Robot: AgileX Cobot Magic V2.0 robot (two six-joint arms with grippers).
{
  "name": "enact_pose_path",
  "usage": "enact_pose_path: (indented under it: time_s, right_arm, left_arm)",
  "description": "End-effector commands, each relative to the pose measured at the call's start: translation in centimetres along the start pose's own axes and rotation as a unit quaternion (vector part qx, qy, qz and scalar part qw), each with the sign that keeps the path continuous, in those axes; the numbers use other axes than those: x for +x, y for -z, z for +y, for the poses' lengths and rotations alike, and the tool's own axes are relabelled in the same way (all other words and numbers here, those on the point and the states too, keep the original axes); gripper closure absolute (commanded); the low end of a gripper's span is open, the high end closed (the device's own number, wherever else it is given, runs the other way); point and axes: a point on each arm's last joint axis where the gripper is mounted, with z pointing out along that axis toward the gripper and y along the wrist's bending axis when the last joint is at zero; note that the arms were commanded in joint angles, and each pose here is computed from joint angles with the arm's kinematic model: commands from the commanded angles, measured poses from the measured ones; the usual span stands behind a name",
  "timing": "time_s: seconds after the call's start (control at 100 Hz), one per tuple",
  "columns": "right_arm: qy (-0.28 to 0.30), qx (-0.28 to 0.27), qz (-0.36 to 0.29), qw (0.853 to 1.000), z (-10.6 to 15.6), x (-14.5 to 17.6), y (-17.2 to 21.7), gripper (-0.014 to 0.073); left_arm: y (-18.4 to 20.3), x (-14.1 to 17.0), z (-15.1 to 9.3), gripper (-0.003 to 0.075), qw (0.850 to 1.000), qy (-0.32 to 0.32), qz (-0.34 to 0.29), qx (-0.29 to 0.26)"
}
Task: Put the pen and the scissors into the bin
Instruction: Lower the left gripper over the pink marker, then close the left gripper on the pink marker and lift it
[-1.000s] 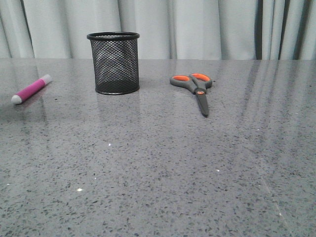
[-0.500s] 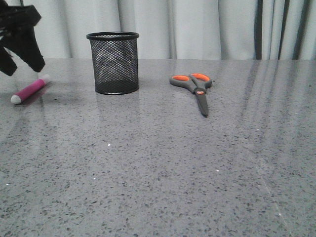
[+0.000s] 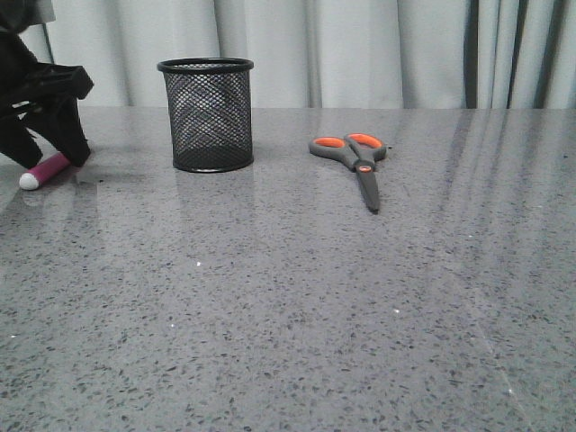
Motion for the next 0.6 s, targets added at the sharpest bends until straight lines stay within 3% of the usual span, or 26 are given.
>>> enact_pose_path:
  time_s: [0.0,0.09,0.28,0.59]
  right_arm:
    - [0.008,0.002,-0.051,0.999,0.1,-1.6,0.6,0.0195]
    - [0.008,0.002,-0.051,0.999,0.1,-1.6,0.6,0.0195]
    - [0.008,0.002,-0.051,0.999,0.1,-1.6,0.6,0.0195]
    - [0.008,0.002,-0.051,0.999,0.1,-1.6,0.6,0.0195]
  left_arm:
    - [1.8,-1.2,-0.5,0.0334,0.999,0.003,-0.045,0.002]
    - [1.8,-1.2,-0.5,0.0421,0.999,0.003,-0.046,0.002]
    - [1.8,-1.1,-0.6,0.0745,0.999,0.001,-0.039,0.004]
    - [3.0,-1.1,-0.6,0.0742,0.999,-0.018,-0.046,-0.008]
